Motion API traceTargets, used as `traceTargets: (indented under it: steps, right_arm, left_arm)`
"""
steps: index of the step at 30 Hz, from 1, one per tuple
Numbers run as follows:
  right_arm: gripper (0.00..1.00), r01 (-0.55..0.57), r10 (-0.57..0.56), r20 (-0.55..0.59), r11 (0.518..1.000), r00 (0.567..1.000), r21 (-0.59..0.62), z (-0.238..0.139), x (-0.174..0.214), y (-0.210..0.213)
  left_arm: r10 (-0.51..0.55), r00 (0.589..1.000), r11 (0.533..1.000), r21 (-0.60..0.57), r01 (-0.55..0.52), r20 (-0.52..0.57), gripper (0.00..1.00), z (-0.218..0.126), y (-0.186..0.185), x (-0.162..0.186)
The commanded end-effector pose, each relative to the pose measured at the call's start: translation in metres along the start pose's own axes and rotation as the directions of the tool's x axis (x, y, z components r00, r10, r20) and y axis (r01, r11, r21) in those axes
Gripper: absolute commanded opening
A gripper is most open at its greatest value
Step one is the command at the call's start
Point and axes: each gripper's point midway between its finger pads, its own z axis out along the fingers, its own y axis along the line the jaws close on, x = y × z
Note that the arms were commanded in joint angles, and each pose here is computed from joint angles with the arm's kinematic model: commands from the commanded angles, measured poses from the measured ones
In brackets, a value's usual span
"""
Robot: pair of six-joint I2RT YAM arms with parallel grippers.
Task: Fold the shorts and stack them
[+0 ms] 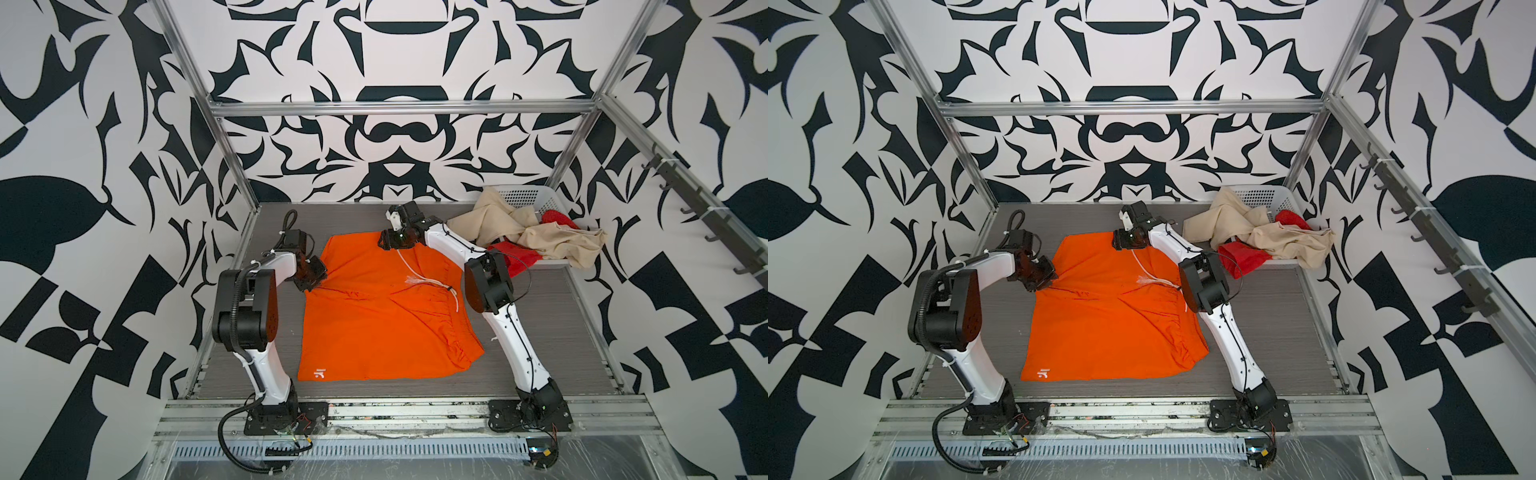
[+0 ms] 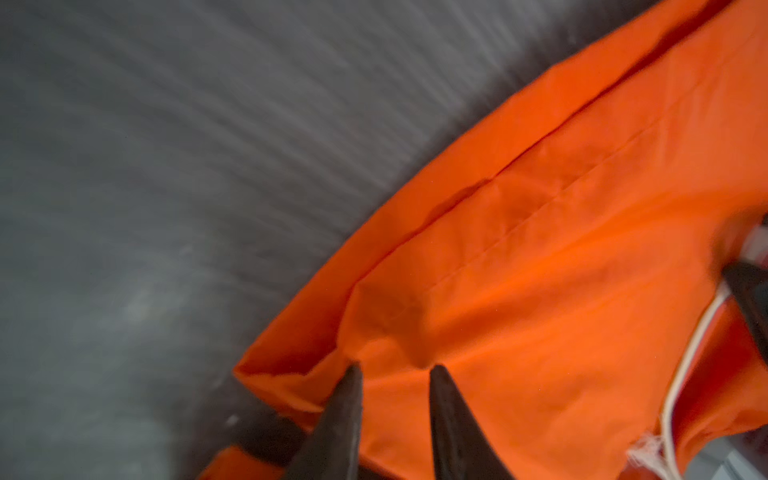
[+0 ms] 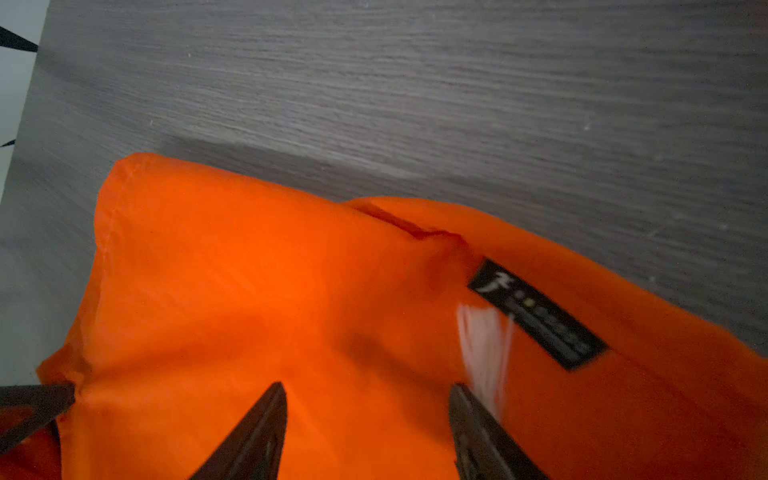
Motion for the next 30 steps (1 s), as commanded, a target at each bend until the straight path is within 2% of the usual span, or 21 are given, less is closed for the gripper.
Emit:
traceTargets:
  steps: [1, 5, 9, 12, 15, 19, 25, 30]
  right_arm:
    - [0.67, 0.066, -0.06, 0.124, 0.997, 0.99, -0.044, -0.068, -0.04, 0.039]
    - [0.67, 0.052, -0.048, 0.098, 0.998, 0.994, -0.043, -0.096, -0.013, 0.042]
    - [0.67, 0.002, 0.0, 0.049, 1.0, 0.999, -0.025, -0.108, 0.024, 0.035]
    - [0.67, -0.038, 0.037, 0.033, 0.999, 0.999, 0.015, -0.112, 0.049, 0.019]
    - [0.67, -0.108, 0.109, -0.004, 0.993, 0.994, 0.049, -0.106, 0.07, -0.005]
    - [0.67, -0.154, 0.156, -0.01, 0.983, 0.988, 0.102, -0.093, 0.077, -0.032]
    - [0.67, -0.224, 0.226, 0.013, 0.953, 0.974, 0.205, -0.071, 0.065, -0.074]
    - [0.67, -0.291, 0.284, 0.067, 0.91, 0.956, 0.294, -0.065, 0.04, -0.123]
  left_arm:
    - [0.041, 0.998, 0.998, 0.055, -0.044, 0.048, 0.38, -0.024, -0.027, -0.008]
    - [0.107, 0.99, 0.985, 0.126, -0.118, 0.093, 0.41, -0.033, -0.074, -0.036]
    - [0.153, 0.983, 0.968, 0.185, -0.169, 0.1, 0.42, -0.021, -0.11, -0.057]
    - [0.198, 0.977, 0.955, 0.209, -0.209, 0.075, 0.42, -0.004, -0.133, -0.056]
    - [0.198, 0.98, 0.962, 0.188, -0.2, 0.03, 0.41, 0.023, -0.134, -0.052]
    - [0.161, 0.987, 0.978, 0.136, -0.16, 0.006, 0.39, 0.052, -0.12, -0.055]
    - [0.149, 0.989, 0.988, 0.052, -0.148, -0.017, 0.39, 0.081, -0.103, -0.065]
    - [0.11, 0.994, 0.994, 0.021, -0.109, -0.028, 0.39, 0.099, -0.089, -0.085]
